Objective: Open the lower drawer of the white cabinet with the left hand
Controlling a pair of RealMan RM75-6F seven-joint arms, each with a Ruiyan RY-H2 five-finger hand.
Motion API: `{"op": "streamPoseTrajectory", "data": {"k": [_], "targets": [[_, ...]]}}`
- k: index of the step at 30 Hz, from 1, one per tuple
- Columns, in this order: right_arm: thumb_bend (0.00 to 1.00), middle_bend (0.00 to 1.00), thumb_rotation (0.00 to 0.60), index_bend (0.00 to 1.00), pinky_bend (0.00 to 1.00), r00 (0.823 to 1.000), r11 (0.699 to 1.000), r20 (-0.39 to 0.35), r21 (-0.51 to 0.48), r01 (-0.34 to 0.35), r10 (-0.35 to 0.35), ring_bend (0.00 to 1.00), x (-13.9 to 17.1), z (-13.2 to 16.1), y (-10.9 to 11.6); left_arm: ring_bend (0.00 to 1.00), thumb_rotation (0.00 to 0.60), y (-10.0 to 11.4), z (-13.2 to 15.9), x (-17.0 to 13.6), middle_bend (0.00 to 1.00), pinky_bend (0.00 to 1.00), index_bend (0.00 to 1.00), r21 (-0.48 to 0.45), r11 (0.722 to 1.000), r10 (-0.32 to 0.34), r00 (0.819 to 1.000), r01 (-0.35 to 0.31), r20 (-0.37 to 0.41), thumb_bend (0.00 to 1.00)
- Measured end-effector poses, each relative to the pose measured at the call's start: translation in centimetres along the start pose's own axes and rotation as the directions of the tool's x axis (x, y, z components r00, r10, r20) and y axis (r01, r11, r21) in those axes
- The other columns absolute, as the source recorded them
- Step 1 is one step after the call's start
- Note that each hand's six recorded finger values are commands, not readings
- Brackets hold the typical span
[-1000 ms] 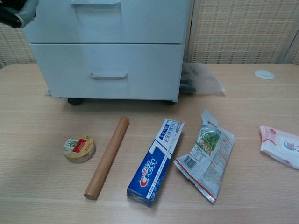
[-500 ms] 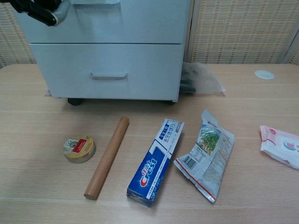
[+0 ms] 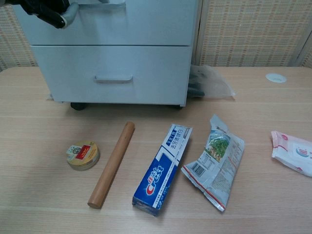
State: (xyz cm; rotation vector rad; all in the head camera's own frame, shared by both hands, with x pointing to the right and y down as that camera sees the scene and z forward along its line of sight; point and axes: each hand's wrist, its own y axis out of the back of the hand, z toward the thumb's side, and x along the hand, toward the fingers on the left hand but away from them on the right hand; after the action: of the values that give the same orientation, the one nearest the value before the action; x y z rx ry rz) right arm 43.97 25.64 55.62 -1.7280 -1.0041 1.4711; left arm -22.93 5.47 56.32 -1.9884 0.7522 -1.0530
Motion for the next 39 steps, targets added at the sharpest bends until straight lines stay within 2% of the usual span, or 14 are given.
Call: {"op": "streamPoseTrajectory", "data": {"k": [21,32,39], "targets": [[0.25,0.41,0.600,0.34,0.41,1.000,1.000,0.004,0.001,-0.002,0.002,0.36,-0.1,-0.2,-0.1,1.00,0.600,-0.4,0.5,-1.8,0.97,1.00,0.16,0.021,0.999,-0.024,1.000,0.024,0.016,0.76],[0.25,0.41,0.600,0.34,0.41,1.000,1.000,-0.002,0.005,-0.008,0.008,0.36,-0.3,0.1,-0.1,1.00,0.600,-0.4,0.6,-3.6,0.97,1.00,0.16,0.036,0.999,0.003,1.000,-0.004,0.027,0.76],[0.25,0.41,0.600,0.34,0.41,1.000,1.000,0.000,0.007,-0.008,0.008,0.36,-0.3,0.2,-0.1,1.00,0.600,-0.6,0.7,-4.3,0.97,1.00,0.16,0.042,0.999,-0.004,0.999,0.002,0.034,0.76]]}}
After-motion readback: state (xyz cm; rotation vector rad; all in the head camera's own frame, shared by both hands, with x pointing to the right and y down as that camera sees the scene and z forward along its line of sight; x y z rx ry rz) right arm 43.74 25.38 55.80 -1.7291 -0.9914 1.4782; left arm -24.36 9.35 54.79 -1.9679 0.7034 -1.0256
